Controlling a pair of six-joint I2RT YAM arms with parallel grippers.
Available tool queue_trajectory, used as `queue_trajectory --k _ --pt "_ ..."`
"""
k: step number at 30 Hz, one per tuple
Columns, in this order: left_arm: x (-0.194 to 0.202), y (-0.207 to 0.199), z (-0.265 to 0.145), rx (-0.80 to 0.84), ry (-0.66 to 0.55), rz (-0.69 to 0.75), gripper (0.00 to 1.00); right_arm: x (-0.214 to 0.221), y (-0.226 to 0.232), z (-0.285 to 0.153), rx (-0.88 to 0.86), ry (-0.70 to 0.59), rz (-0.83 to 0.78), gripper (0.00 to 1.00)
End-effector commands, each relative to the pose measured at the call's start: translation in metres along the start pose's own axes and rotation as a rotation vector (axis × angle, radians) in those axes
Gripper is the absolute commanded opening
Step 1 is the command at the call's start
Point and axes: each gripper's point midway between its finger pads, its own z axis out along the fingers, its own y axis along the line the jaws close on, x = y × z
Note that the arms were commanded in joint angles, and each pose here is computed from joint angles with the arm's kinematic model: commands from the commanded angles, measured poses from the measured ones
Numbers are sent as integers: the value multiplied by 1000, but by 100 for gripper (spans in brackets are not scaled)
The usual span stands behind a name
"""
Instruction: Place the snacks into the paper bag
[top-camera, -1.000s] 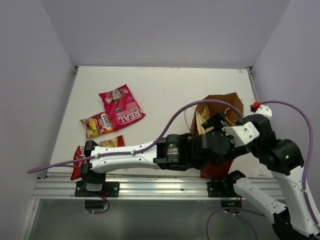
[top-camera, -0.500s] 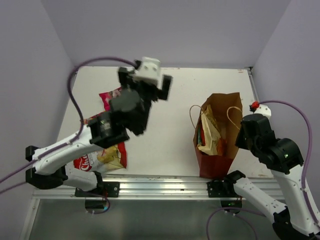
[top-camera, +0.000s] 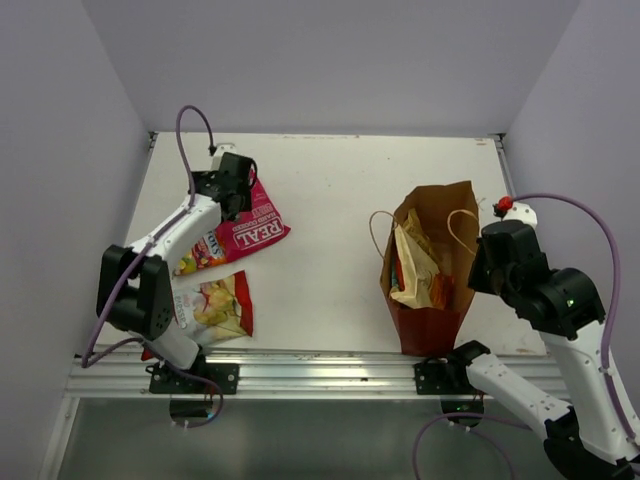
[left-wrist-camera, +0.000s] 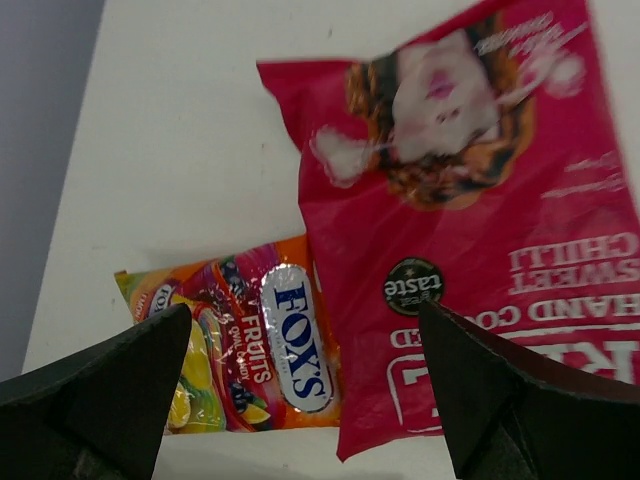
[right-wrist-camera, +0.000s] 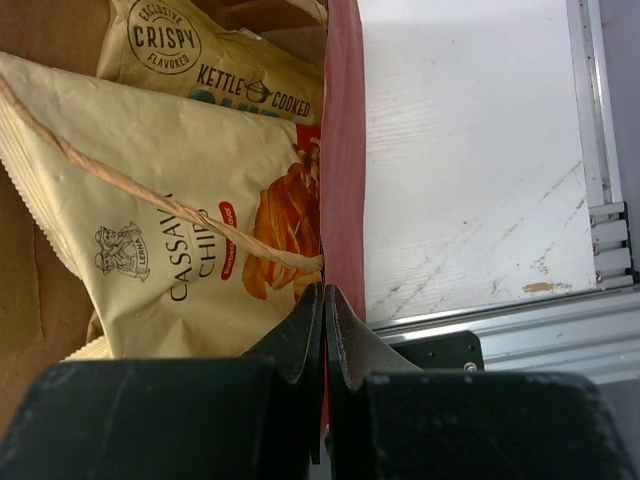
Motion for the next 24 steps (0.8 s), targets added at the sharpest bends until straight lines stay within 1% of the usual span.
queue_trajectory --k 1,2,4,6,9,11,14,17,18,19,20,23,24 --pt "20 -3 22 39 43 -80 100 19 -12 -8 23 76 -40 0" --pt "27 -11 31 71 48 -85 100 19 -12 -9 21 74 -38 0" --pt "33 -9 43 70 67 -92 100 21 -15 -10 32 79 -40 0" --pt "47 -17 58 83 112 -77 100 21 -17 -12 37 76 -40 0" --pt "67 -35 69 152 146 -66 100 21 -18 -14 37 76 -39 0" --pt "67 -47 68 219 128 -88 100 22 -19 -14 40 81 -38 0" --pt "80 -54 70 260 143 -96 100 23 -20 -14 44 82 -37 0" --pt "102 -58 78 261 198 -66 100 23 -20 -15 42 81 -34 0" --pt "107 -60 79 272 211 -59 97 23 -21 -15 45 83 -33 0" --pt "115 -62 80 289 229 -56 90 24 -21 -15 48 84 -34 0" --pt "121 -63 82 290 240 -53 55 24 -21 -14 48 86 -36 0" --pt "131 -62 83 287 263 -48 1 24 -21 -13 51 87 -34 0" --pt "132 -62 83 282 265 -47 0 24 -19 -12 50 90 -33 0"
